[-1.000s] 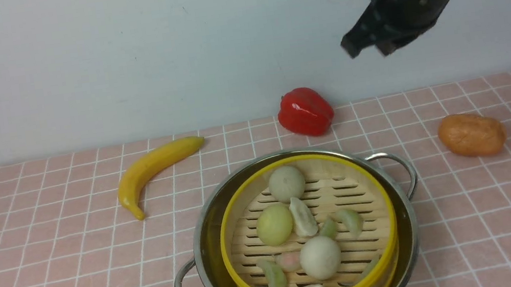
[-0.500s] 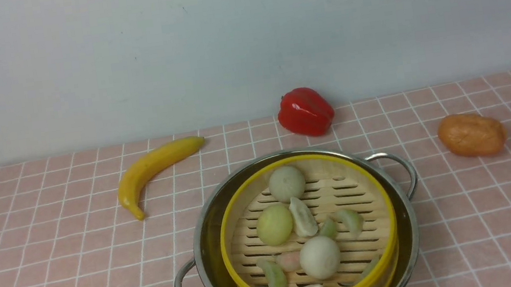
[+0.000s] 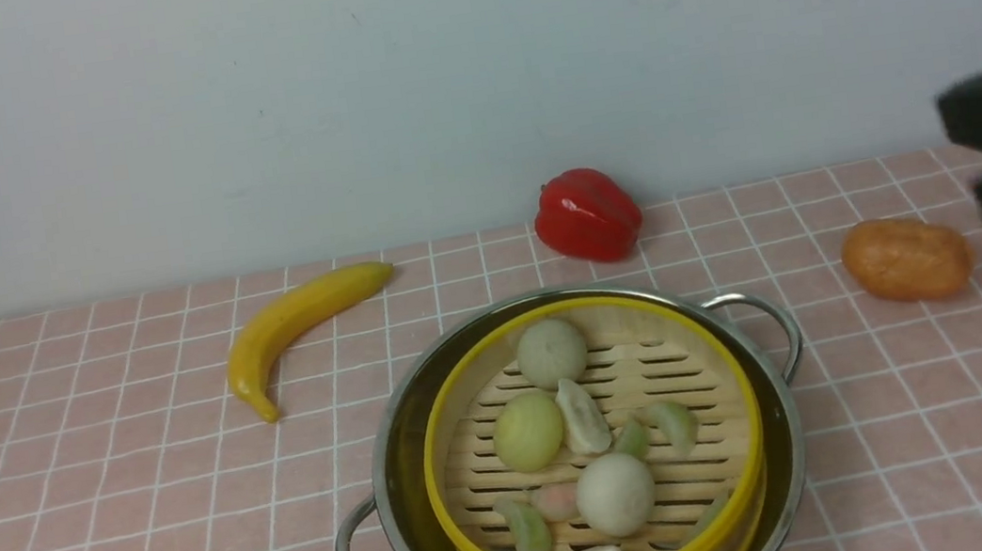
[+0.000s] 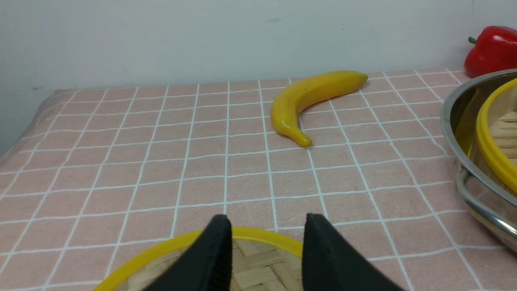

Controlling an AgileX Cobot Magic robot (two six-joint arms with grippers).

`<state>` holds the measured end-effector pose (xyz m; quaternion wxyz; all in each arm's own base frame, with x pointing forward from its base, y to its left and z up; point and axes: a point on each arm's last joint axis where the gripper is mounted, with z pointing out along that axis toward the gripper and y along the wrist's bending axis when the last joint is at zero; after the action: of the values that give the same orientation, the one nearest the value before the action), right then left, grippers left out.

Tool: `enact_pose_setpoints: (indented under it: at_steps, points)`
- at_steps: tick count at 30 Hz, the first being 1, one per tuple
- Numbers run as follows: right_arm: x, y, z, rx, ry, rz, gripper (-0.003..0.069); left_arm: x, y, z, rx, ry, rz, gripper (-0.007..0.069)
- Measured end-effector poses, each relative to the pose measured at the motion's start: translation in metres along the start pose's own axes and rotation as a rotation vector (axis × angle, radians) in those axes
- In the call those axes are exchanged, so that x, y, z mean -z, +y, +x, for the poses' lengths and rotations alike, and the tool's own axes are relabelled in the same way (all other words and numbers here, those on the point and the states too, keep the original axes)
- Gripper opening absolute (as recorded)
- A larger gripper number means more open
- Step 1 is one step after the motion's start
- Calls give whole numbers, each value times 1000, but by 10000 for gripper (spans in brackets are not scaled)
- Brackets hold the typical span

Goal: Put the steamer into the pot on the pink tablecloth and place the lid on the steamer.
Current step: 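Grasp the bamboo steamer lid lying on the table by its centre knob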

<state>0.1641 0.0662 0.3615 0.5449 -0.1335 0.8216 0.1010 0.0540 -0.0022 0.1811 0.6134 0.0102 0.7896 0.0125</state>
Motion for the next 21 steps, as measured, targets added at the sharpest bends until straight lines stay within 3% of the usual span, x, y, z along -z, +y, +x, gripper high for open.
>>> enact_pose_setpoints:
  at_steps: [6,12,21]
  points:
    - [45,-22,86,-147,-258,112,46,0,0,0,0,0,0,243]
    - [48,-29,158,-162,-321,223,71,0,0,0,0,0,0,243]
    - [49,-27,198,-164,-341,234,95,0,0,0,0,0,0,243]
